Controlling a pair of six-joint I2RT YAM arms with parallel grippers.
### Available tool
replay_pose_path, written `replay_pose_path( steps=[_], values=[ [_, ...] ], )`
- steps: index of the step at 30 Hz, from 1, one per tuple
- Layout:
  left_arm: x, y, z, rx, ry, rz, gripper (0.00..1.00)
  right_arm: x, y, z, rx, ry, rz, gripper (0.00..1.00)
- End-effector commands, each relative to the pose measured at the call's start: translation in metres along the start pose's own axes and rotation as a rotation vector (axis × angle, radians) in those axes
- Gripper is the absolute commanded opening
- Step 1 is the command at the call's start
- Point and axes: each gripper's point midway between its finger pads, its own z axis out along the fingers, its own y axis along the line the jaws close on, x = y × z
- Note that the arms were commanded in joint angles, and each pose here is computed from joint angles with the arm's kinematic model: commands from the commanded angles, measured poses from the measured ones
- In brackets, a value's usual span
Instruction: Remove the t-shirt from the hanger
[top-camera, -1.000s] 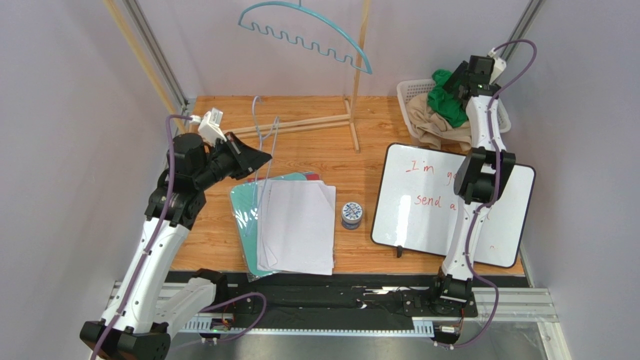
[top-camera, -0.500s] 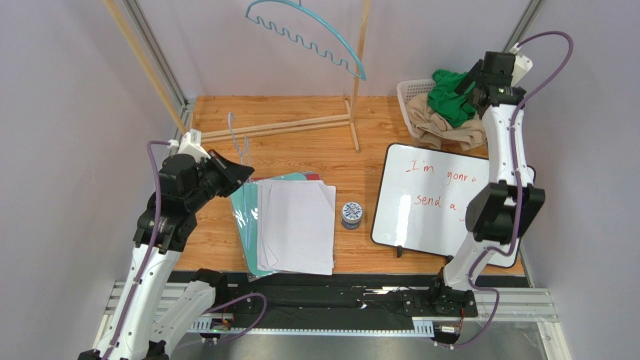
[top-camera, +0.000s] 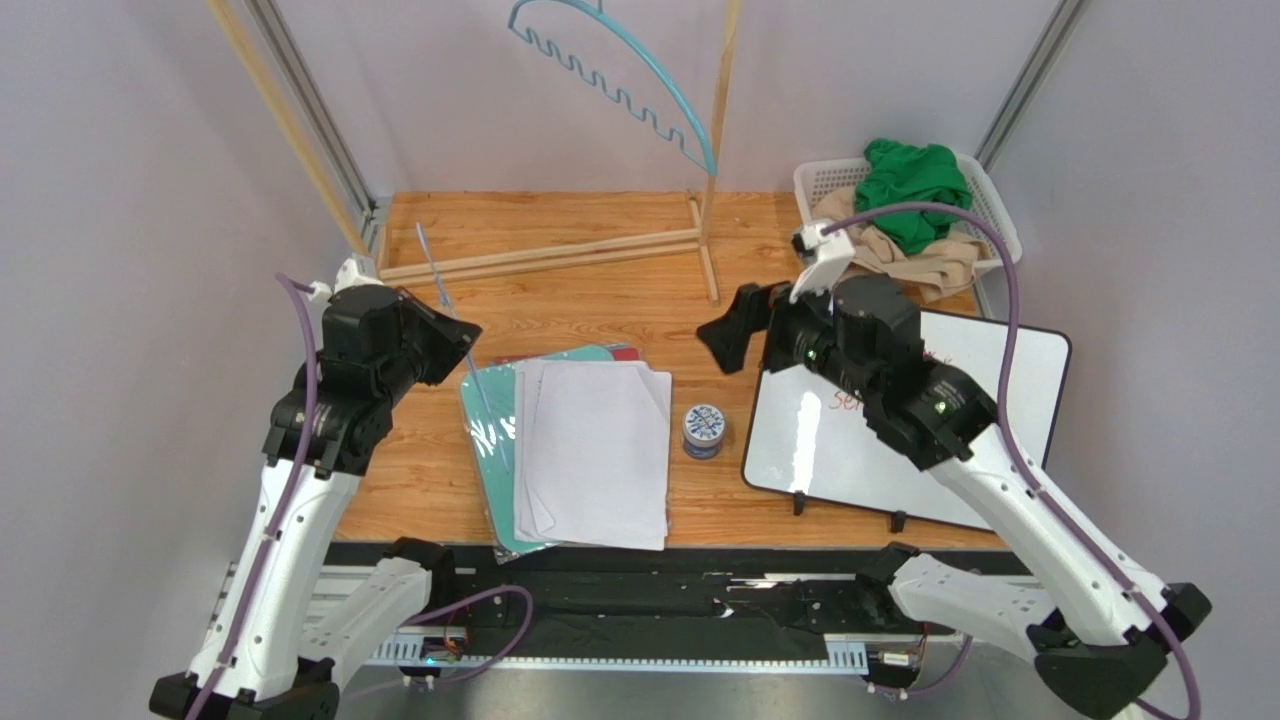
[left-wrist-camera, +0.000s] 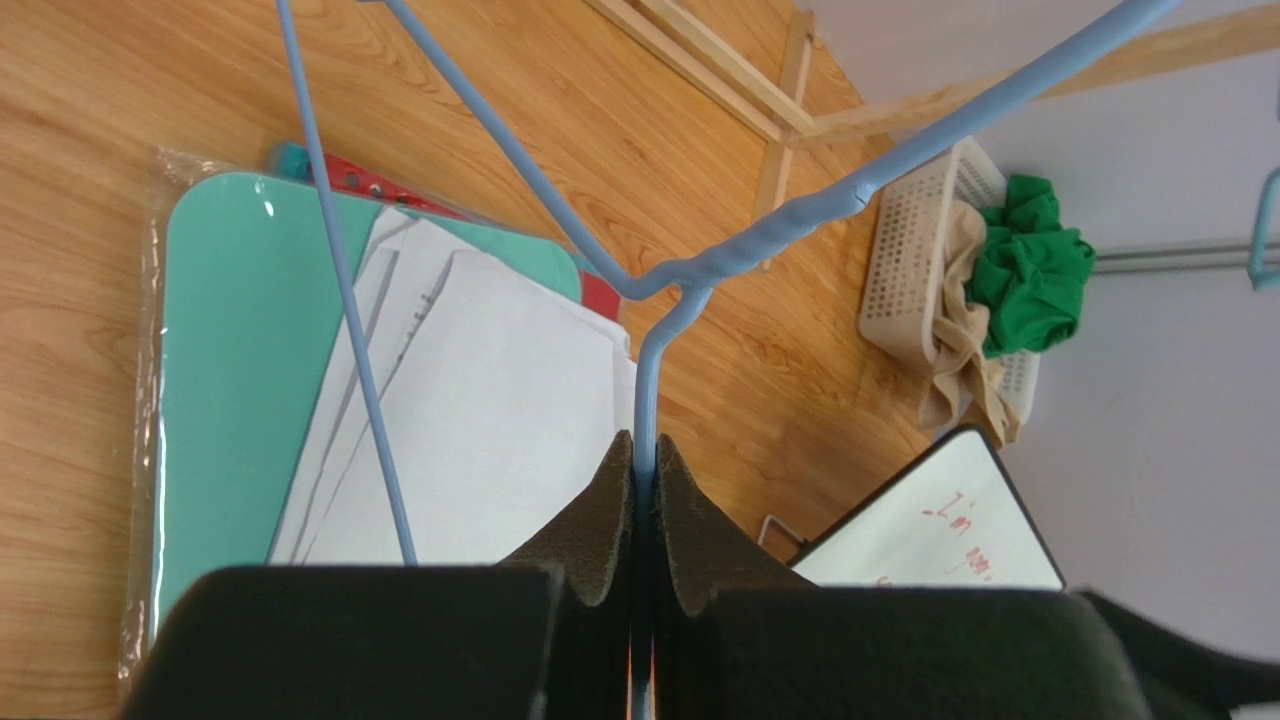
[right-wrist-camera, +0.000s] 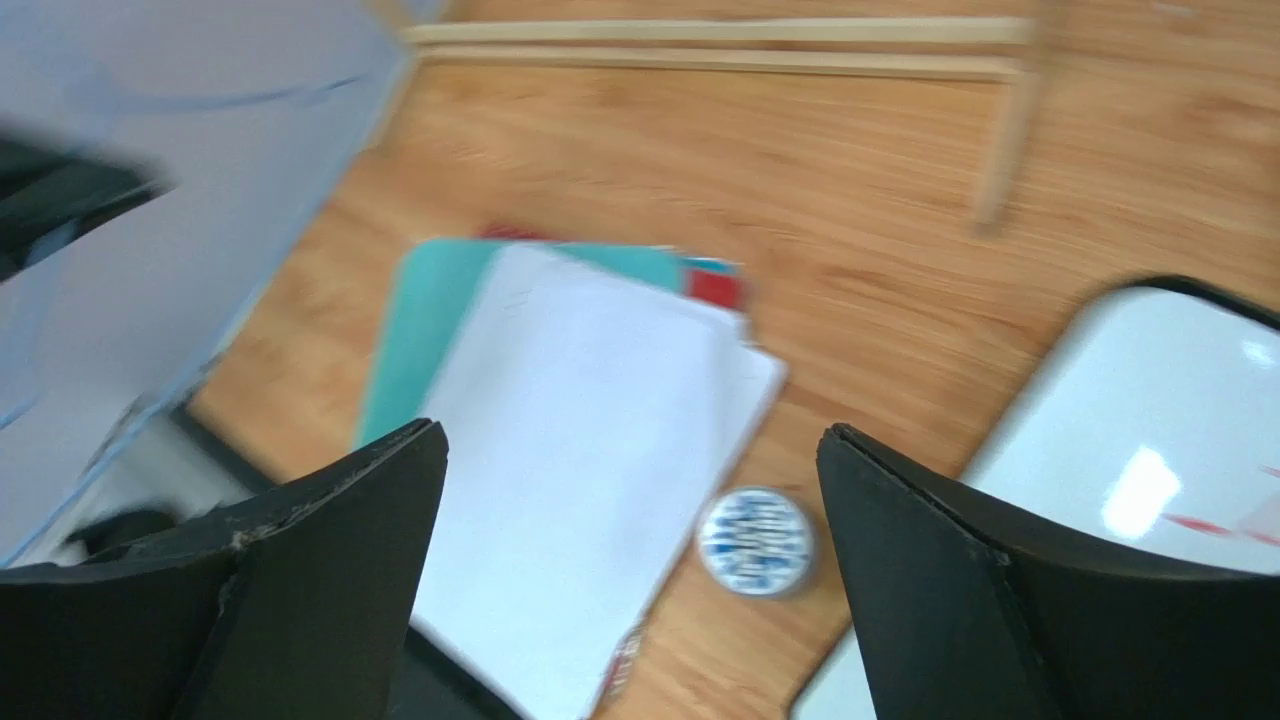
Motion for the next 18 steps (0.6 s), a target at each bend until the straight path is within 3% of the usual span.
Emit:
replay_pose_path(
  steps=[1, 5, 7, 11, 18],
  values=[
    [-0.019, -0.004, 0.005, -0.056, -0.057, -0.028, 0.0, 0.015, 0.126, -0.04, -0.538, -0.014, -0.098, 0.98],
    [-0.022, -0.002, 0.012, -0.088, -0.065, -0.045, 0.0, 0.041, 0.203, -0.053, -0.767, 0.053, -0.197, 0.98],
    [-0.022, 0.0, 0.015, -0.1, -0.064, -0.047, 0.0, 0.06, 0.231, -0.05, -0.8, 0.111, -0.238, 0.97],
    [-0.028, -0.001, 0.013, -0.117, -0.078, -0.029, 0.0, 0.094, 0.267, -0.01, -0.72, 0.204, -0.287, 0.92],
    [-0.025, 0.007, 0.013, -0.146, -0.071, -0.015, 0.0, 0.107, 0.289, 0.022, -0.61, 0.187, -0.355, 0.79]
  ],
)
